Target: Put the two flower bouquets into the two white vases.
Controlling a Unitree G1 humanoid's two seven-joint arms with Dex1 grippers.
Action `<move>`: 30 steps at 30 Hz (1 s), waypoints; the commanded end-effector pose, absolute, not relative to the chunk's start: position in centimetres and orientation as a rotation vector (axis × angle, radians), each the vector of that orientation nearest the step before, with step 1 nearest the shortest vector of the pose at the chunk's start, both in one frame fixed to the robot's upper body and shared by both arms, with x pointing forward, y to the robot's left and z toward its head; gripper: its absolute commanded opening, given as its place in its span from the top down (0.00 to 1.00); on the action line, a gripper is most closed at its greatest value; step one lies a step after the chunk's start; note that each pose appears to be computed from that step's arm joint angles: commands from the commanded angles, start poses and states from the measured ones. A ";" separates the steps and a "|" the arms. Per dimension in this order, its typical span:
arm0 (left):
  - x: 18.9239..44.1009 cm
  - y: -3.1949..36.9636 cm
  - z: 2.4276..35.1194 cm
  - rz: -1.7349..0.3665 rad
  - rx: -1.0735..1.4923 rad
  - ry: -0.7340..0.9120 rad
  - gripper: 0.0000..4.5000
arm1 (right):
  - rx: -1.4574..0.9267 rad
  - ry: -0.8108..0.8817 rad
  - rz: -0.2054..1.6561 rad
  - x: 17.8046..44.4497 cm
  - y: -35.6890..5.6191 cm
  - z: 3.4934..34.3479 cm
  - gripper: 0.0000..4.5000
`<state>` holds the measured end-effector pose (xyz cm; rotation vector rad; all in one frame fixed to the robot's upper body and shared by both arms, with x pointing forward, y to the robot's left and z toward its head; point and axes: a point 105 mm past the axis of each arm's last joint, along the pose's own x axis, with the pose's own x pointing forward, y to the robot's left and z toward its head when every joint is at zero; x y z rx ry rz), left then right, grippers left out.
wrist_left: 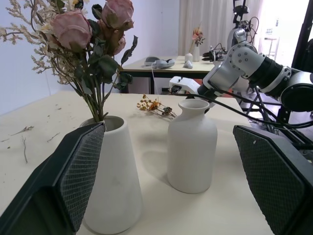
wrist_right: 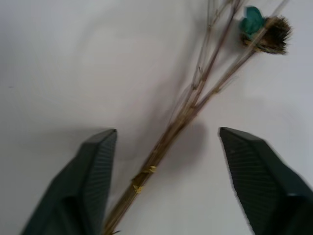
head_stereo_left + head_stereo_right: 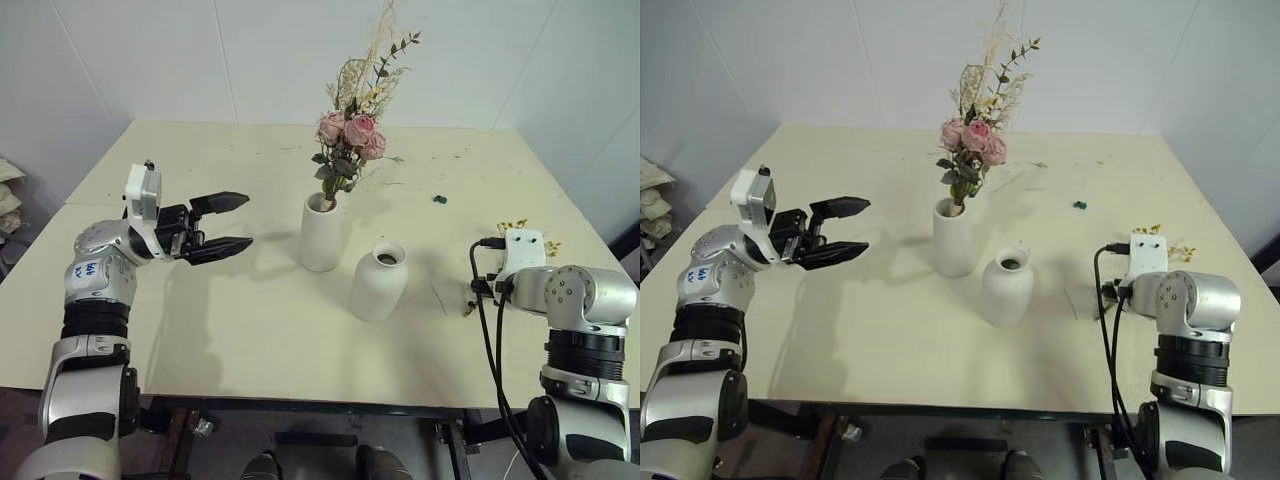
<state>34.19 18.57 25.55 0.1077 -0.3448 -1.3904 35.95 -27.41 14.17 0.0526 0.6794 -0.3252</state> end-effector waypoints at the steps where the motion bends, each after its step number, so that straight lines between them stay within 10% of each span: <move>1: 32.8 18.4 26.0 -1.488 0.149 -0.388 0.00 | 0.060 0.666 -0.358 35.7 -28.1 14.6 0.49; 8: 33.0 17.9 26.0 -1.500 0.142 -0.389 0.00 | 0.086 0.644 -0.353 35.1 -27.8 14.4 0.99; 20: 33.4 17.3 26.2 -1.517 0.138 -0.385 0.00 | 0.014 0.023 -0.321 36.2 -29.6 24.5 0.99; 30: 33.7 17.0 26.6 -1.534 0.130 -0.390 0.00 | -0.089 -0.644 0.129 33.2 -20.6 34.8 0.99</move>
